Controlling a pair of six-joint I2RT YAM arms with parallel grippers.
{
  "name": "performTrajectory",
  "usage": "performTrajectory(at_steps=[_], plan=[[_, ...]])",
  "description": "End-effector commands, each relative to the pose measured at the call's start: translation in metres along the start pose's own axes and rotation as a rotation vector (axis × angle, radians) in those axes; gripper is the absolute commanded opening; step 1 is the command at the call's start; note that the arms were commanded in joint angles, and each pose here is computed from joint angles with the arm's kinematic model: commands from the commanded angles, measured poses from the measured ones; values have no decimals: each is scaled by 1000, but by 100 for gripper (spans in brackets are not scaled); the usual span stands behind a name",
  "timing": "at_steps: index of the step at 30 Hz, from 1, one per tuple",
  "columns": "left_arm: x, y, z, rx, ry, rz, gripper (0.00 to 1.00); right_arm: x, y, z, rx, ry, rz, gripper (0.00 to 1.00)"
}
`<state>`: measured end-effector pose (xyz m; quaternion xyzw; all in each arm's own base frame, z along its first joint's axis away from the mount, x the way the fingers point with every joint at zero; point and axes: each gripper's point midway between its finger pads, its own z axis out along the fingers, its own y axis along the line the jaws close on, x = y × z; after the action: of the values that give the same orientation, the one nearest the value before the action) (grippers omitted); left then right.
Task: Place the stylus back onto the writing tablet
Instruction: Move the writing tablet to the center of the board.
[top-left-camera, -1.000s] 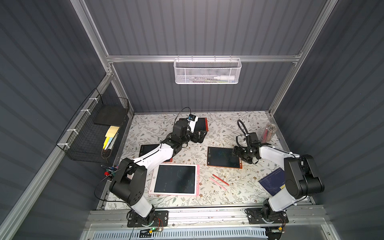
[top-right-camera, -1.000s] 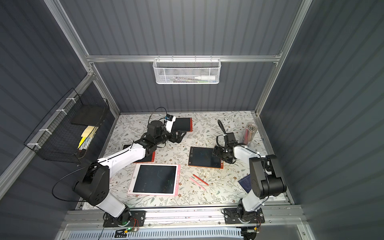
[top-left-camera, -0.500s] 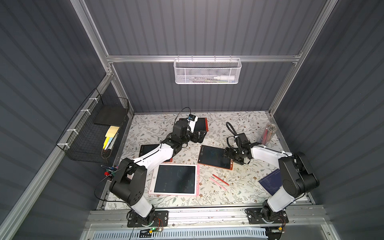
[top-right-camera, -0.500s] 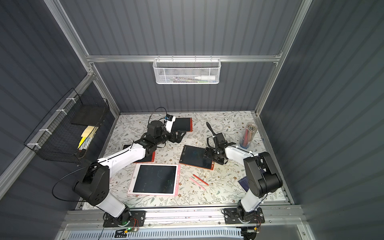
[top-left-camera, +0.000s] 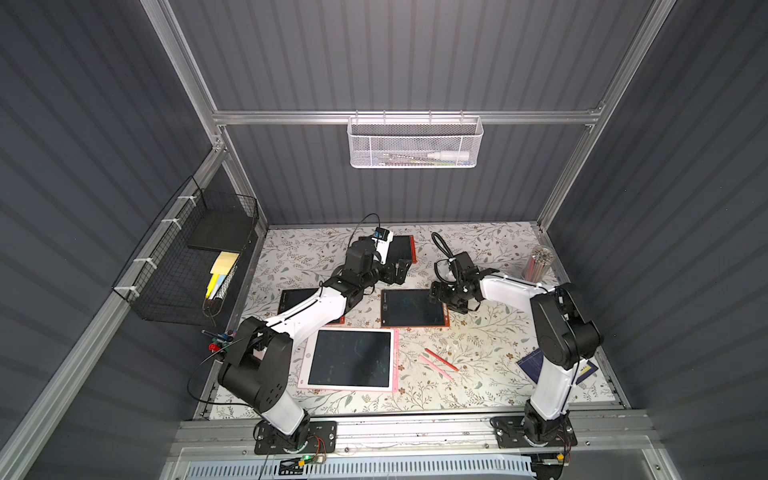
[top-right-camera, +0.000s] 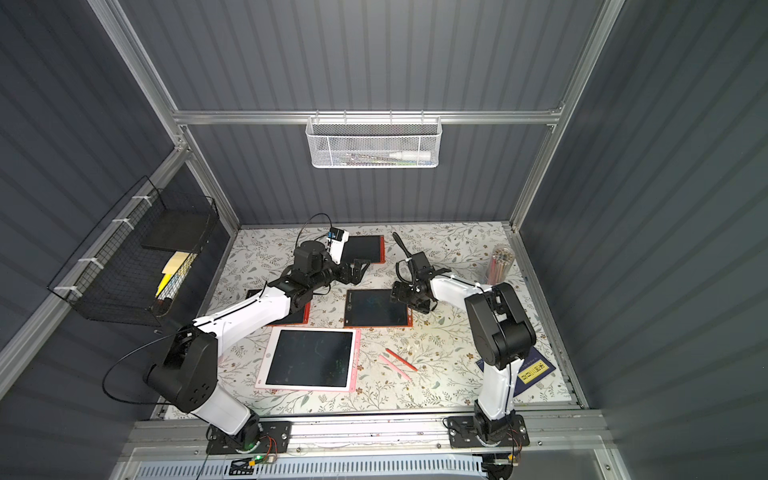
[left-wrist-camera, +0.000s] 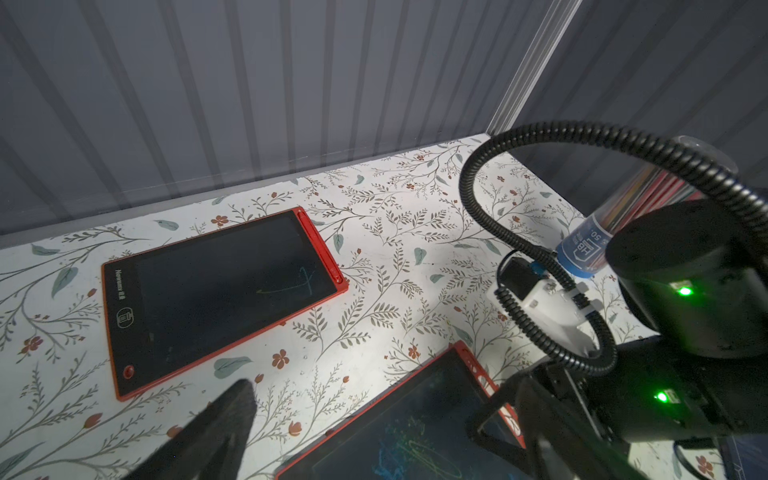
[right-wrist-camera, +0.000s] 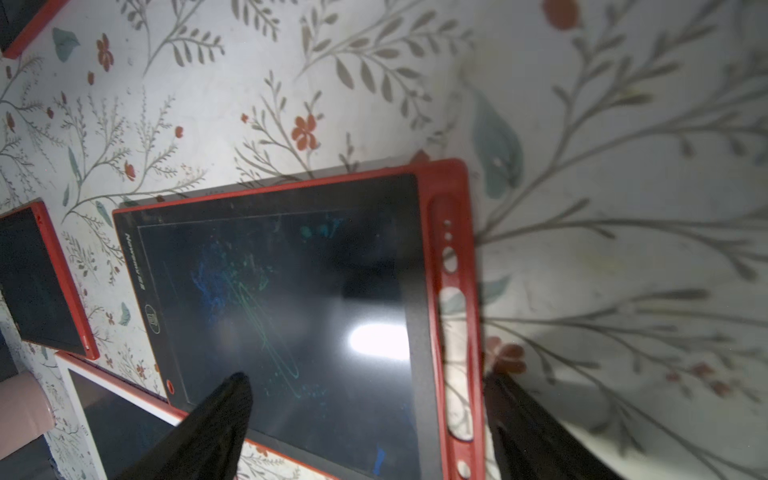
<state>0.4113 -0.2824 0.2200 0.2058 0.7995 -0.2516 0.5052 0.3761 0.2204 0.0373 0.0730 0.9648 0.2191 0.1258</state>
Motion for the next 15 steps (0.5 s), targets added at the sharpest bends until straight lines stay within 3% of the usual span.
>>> performTrajectory(at_steps=[1, 6, 11, 15], plan=[[-14, 1, -14, -25, -40, -16, 99, -4, 20, 5, -37, 15, -7, 89], [-23, -2, -23, -22, -69, -9, 99, -12, 29, 3, -25, 5, -36, 87], [-34, -10, -33, 15, -102, 23, 99, -13, 18, -24, 18, -32, -145, 81], [-42, -14, -39, 26, -127, 40, 99, 14, 8, -44, 27, 27, -259, 75]])
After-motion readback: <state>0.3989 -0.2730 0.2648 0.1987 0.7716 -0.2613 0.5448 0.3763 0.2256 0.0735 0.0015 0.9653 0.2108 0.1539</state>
